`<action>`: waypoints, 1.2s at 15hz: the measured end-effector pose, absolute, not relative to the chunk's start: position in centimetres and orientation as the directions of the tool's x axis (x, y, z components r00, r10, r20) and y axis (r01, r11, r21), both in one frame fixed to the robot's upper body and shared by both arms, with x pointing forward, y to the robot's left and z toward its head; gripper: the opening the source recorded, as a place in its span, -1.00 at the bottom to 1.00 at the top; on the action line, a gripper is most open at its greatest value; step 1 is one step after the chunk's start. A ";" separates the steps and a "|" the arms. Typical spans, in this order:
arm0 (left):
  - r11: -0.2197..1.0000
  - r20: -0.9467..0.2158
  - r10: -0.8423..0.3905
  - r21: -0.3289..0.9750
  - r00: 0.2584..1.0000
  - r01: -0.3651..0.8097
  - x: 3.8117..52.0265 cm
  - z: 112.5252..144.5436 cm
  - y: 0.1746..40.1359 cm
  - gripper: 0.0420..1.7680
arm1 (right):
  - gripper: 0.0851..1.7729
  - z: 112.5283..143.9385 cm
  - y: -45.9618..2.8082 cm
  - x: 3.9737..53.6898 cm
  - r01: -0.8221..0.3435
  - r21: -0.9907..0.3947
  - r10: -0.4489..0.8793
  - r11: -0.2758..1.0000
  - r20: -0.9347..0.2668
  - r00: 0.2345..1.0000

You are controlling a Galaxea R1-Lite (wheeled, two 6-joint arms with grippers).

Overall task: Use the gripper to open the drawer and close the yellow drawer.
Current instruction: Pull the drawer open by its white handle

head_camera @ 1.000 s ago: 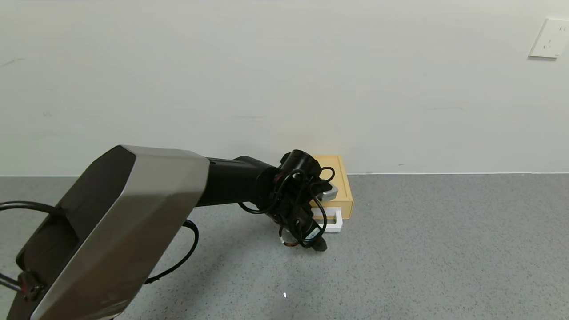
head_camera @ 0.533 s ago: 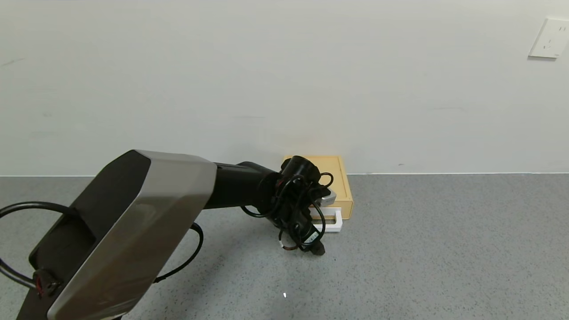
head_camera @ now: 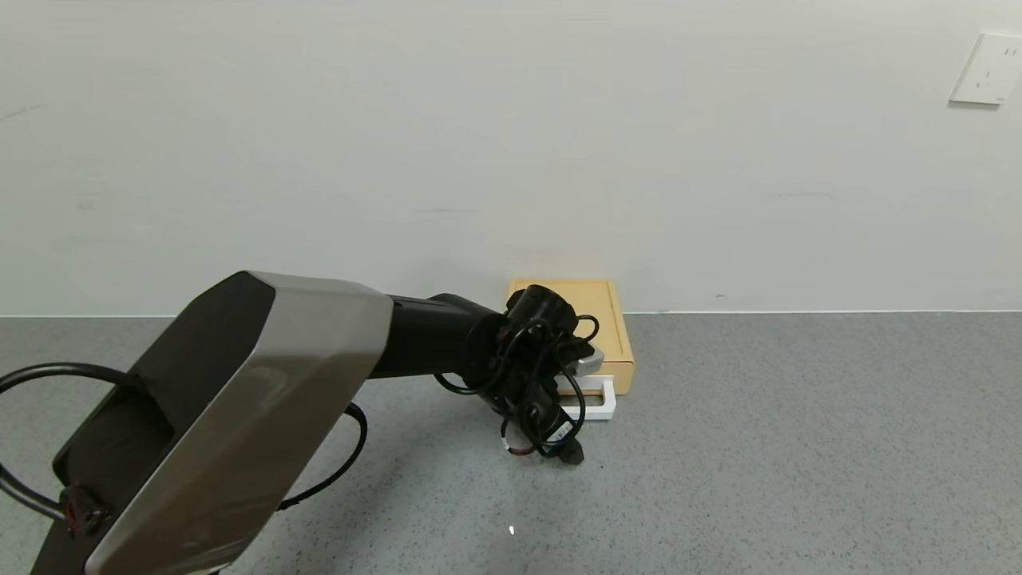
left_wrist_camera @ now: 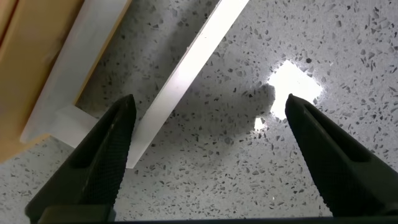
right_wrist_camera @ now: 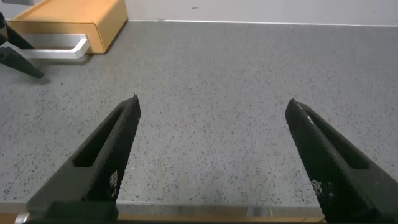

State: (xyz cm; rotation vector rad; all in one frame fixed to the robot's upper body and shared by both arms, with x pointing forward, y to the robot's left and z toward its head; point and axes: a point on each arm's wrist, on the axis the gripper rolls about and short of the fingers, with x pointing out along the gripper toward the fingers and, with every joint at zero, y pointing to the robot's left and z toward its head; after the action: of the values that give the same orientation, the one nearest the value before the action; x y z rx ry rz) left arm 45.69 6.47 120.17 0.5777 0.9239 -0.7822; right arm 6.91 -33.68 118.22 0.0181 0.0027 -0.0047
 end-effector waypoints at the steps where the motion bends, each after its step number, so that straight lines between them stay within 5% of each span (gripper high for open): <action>1: 0.593 -0.867 -0.338 0.106 0.366 0.798 45.5 120.1 6.5 0.94 | 0.93 118.2 -33.7 6.9 0.005 0.018 -0.005 1.000 -0.003 1.000; 18: 0.592 -0.916 -0.288 0.060 0.280 0.804 39.7 120.0 5.9 0.94 | 0.93 118.2 -33.7 6.9 0.005 0.018 -0.005 1.000 -0.003 1.000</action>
State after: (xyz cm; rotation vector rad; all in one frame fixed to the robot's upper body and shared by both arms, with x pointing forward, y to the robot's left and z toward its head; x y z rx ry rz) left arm 39.71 5.88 120.02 0.5887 1.0435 -0.7912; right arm 6.91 -33.68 118.22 0.0183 0.0031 -0.0049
